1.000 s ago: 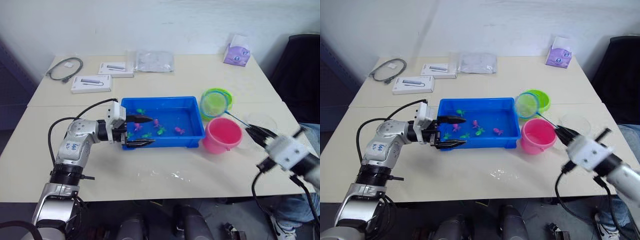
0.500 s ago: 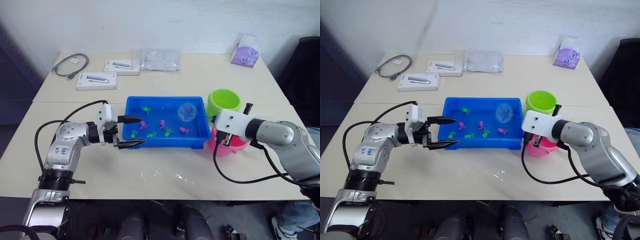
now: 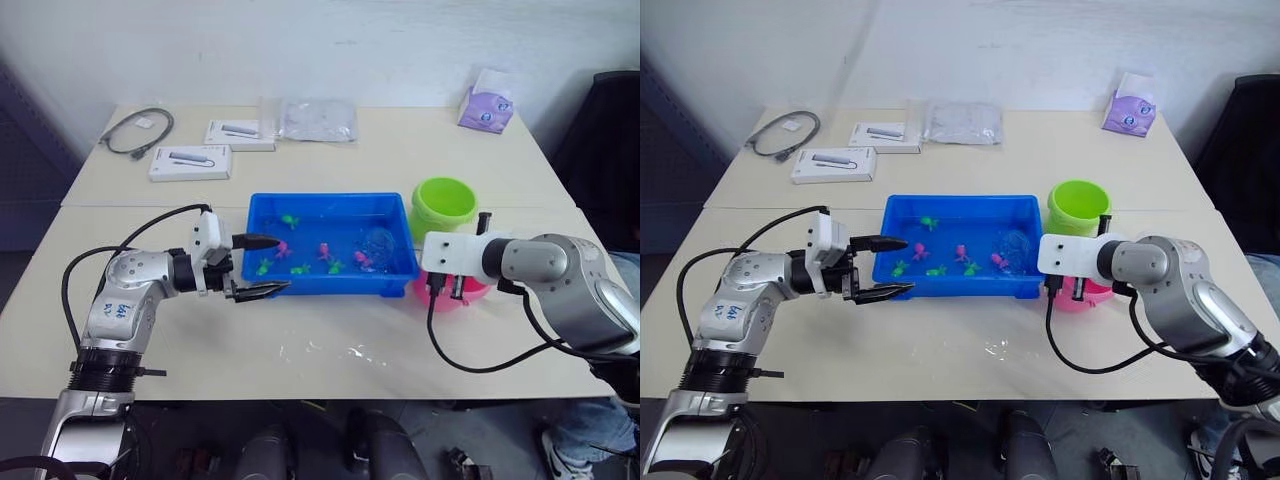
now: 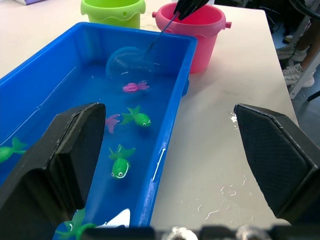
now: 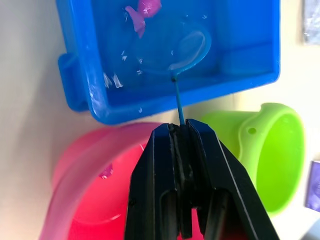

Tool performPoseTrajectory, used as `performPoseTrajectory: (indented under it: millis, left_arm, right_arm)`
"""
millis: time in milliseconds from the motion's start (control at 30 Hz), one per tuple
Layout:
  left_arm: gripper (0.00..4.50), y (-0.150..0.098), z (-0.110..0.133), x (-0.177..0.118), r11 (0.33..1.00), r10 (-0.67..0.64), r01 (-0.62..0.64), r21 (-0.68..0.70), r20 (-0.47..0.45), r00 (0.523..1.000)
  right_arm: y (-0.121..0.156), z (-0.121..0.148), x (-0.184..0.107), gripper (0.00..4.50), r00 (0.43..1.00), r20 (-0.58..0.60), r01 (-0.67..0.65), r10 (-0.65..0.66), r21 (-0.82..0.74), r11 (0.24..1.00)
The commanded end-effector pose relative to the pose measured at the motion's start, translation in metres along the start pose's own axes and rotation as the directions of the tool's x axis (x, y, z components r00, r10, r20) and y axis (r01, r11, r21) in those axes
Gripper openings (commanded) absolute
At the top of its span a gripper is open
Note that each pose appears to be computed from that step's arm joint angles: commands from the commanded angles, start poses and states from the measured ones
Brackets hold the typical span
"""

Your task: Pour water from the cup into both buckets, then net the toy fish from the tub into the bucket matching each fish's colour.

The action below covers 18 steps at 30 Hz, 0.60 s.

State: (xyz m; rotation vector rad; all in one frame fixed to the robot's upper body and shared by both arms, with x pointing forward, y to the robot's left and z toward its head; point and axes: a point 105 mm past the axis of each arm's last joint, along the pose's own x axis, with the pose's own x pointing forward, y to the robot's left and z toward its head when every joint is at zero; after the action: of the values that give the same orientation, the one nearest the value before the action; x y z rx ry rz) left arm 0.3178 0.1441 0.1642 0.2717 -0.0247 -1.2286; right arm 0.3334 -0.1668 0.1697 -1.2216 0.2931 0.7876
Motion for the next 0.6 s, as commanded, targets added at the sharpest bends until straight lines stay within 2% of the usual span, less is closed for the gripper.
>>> performPoseTrajectory:
  millis: [33,167,333,600]
  left_arm:
    - [4.42,0.0,0.012,-0.004,0.999,0.02,-0.021,0.033,0.034,0.999]
    - [4.42,0.0,0.011,-0.007,0.999,0.032,-0.033,0.031,0.032,0.999]
    - [4.42,-0.001,0.011,-0.007,0.999,0.037,-0.038,0.032,0.033,0.999]
    - [4.42,-0.002,0.014,-0.001,1.0,0.007,-0.008,0.028,0.045,0.999]
  right_arm:
    - [-0.002,0.005,-0.002,0.0,0.999,0.047,-0.019,0.013,0.116,0.993]
    - [-0.003,0.008,-0.003,0.0,0.995,0.104,-0.023,-0.006,0.275,0.961]
    - [-0.009,0.001,-0.011,0.0,0.994,0.096,0.015,-0.05,0.335,0.942]
    - [-0.018,-0.009,-0.035,0.0,0.969,0.136,0.12,-0.205,0.465,0.877]
